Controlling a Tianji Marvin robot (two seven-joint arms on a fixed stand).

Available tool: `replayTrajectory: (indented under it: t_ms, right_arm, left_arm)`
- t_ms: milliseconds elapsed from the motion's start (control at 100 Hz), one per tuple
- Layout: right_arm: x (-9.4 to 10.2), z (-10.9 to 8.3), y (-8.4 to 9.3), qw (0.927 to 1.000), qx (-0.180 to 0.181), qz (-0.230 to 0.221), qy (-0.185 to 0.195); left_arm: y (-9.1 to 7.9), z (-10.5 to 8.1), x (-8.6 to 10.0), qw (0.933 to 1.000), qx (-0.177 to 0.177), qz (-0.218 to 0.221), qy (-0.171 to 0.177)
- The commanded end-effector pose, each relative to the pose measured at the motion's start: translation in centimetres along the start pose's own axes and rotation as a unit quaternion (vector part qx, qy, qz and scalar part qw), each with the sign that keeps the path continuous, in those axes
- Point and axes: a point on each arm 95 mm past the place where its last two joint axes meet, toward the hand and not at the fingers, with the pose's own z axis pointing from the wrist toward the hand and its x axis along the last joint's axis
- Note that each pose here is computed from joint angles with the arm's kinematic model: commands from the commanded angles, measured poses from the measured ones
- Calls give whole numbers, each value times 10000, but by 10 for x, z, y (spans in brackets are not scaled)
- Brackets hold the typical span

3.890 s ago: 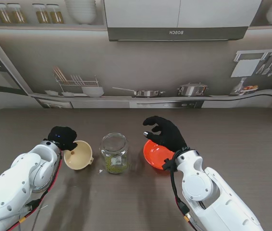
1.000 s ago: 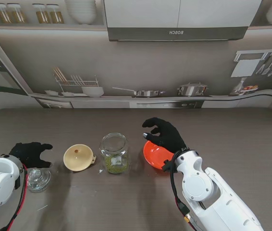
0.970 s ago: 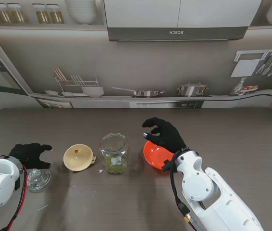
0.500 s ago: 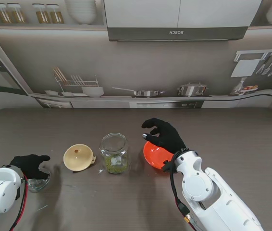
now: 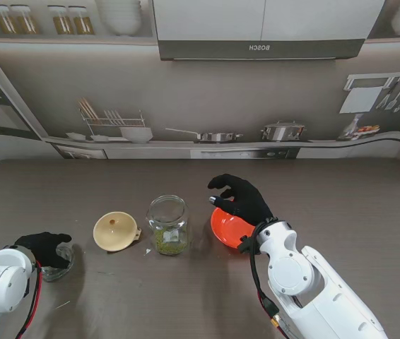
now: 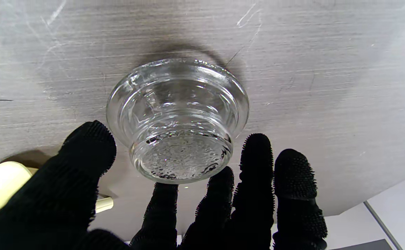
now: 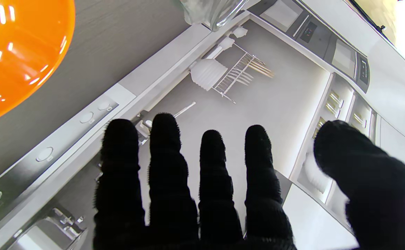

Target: Pour mung beans into a glass jar with a funnel

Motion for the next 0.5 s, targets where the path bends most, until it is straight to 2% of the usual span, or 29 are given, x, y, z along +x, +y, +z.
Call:
replayTrajectory:
  t_ms: [0,490]
  right_arm:
    - [2,-1,-4,9999,90,39,20]
    - [1,-1,-3,9999,108,49,1]
  left_arm:
    - [4,-1,1,10000,-94,4,-22]
    - [18,-1,8,9998,-9,8,-184]
